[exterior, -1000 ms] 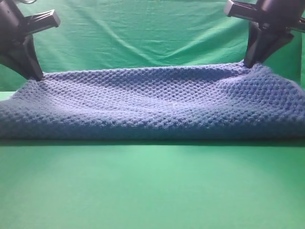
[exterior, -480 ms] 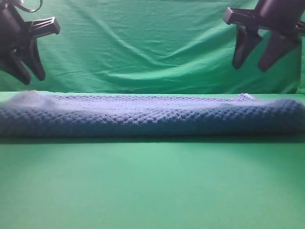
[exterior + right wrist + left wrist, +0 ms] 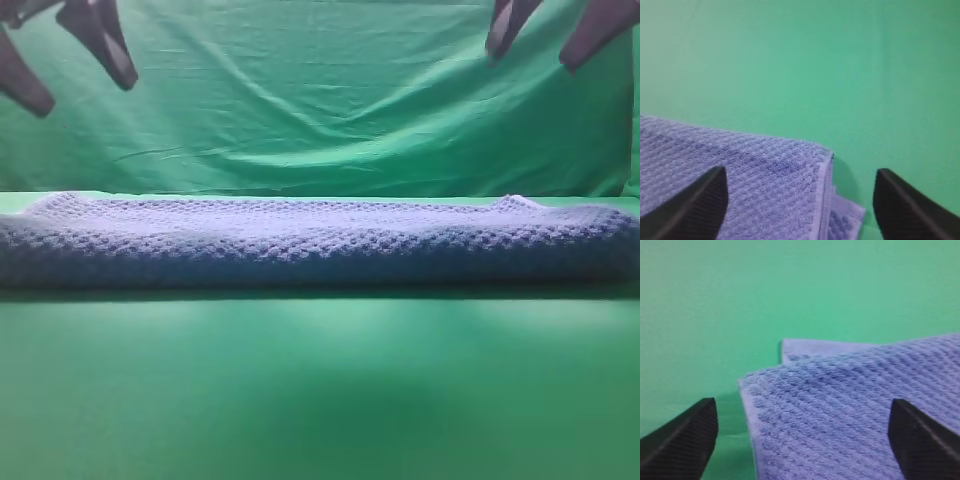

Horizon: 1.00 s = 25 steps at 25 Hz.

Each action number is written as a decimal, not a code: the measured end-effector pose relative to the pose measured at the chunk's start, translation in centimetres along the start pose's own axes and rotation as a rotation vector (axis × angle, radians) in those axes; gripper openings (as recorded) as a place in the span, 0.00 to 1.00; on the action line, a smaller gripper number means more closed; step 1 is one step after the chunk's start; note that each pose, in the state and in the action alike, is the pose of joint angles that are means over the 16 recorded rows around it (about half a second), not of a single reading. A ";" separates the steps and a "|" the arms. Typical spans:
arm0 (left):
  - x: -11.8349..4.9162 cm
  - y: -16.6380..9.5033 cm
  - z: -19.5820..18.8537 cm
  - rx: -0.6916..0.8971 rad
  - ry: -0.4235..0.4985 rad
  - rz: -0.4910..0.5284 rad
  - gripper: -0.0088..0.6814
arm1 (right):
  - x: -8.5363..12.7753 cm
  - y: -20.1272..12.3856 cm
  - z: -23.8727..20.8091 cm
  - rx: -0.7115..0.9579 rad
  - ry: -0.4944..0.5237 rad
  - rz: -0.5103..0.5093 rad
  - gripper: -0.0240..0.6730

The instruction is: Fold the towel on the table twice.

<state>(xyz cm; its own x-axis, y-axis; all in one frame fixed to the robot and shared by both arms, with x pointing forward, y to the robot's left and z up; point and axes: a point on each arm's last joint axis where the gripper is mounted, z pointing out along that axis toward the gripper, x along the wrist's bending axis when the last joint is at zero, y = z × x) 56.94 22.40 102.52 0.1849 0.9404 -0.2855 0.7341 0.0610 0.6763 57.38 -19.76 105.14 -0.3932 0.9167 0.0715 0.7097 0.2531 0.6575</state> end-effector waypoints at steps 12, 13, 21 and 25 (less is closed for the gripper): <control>-4.8 2.6 -11.5 -0.060 -0.193 0.160 0.07 | 2.3 -0.3 -12.2 -0.107 0.040 -0.042 0.12; -5.1 2.5 -12.6 -0.071 -0.204 0.172 0.05 | 2.5 -0.5 -13.3 -0.117 0.043 -0.044 0.09; -7.0 0.3 -20.9 -0.200 -0.258 0.255 0.01 | 4.1 -3.3 -21.1 -0.223 0.053 -0.063 0.03; -7.3 -2.1 -24.6 -0.269 -0.258 0.282 0.01 | 4.8 -5.5 -24.0 -0.278 0.051 -0.073 0.03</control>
<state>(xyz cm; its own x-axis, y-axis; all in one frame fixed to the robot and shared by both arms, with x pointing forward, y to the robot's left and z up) 37.97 23.66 119.84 0.5345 0.8207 -0.2021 0.4424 -0.0680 0.8942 37.56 -24.22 119.86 -0.4713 0.8805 0.0501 0.4943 0.2166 0.8419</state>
